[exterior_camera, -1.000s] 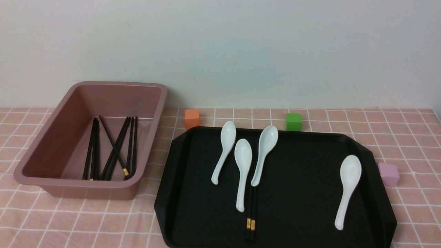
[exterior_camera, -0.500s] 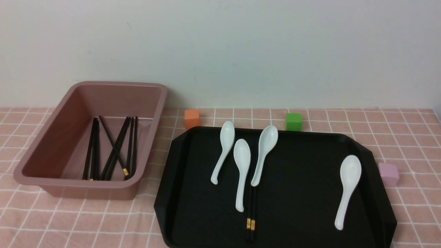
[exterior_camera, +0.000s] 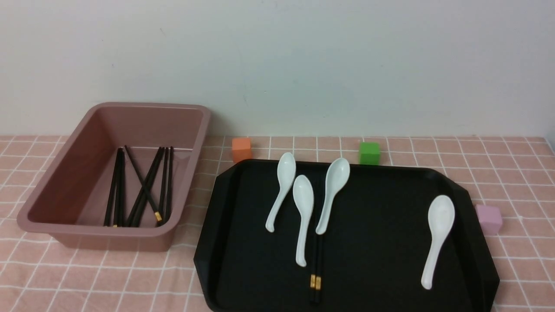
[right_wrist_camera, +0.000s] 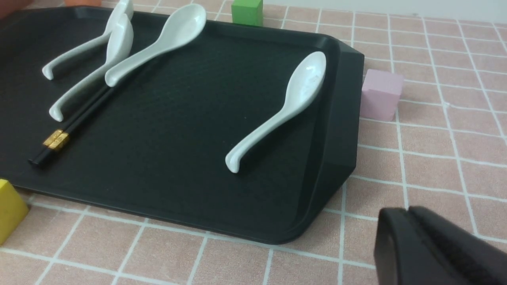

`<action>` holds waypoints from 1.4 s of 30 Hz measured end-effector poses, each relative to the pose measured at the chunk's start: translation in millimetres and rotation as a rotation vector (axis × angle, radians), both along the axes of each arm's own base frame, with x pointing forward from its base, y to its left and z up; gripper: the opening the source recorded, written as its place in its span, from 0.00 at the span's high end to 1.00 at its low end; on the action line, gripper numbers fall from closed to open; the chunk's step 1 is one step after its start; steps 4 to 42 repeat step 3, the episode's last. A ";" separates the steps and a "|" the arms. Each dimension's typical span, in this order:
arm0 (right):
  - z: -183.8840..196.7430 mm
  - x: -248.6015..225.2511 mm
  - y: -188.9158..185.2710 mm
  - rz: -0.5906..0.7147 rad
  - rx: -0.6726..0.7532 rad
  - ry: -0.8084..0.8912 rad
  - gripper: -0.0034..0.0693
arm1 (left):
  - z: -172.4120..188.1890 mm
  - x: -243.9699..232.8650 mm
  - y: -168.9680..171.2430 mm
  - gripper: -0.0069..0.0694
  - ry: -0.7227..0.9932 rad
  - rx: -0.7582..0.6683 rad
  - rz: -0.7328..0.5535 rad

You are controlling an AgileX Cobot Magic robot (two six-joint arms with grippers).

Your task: On pink tablecloth take chopsticks from black tray and put them in box.

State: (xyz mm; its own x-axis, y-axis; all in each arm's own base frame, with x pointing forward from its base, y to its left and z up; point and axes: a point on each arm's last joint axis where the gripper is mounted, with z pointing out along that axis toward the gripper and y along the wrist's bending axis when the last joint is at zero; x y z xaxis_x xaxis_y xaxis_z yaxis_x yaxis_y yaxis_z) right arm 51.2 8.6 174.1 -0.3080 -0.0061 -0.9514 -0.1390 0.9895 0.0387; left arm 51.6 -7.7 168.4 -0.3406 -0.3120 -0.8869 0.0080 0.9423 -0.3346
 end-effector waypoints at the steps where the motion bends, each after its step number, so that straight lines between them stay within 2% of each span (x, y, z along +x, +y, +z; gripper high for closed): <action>1: 0.0 0.0 0.0 0.000 0.000 0.000 0.89 | 0.0 0.0 0.0 0.60 0.000 0.000 0.000; 42: 0.0 0.0 0.0 0.000 0.000 0.000 0.89 | 0.0 0.0 0.0 0.60 0.000 0.000 0.000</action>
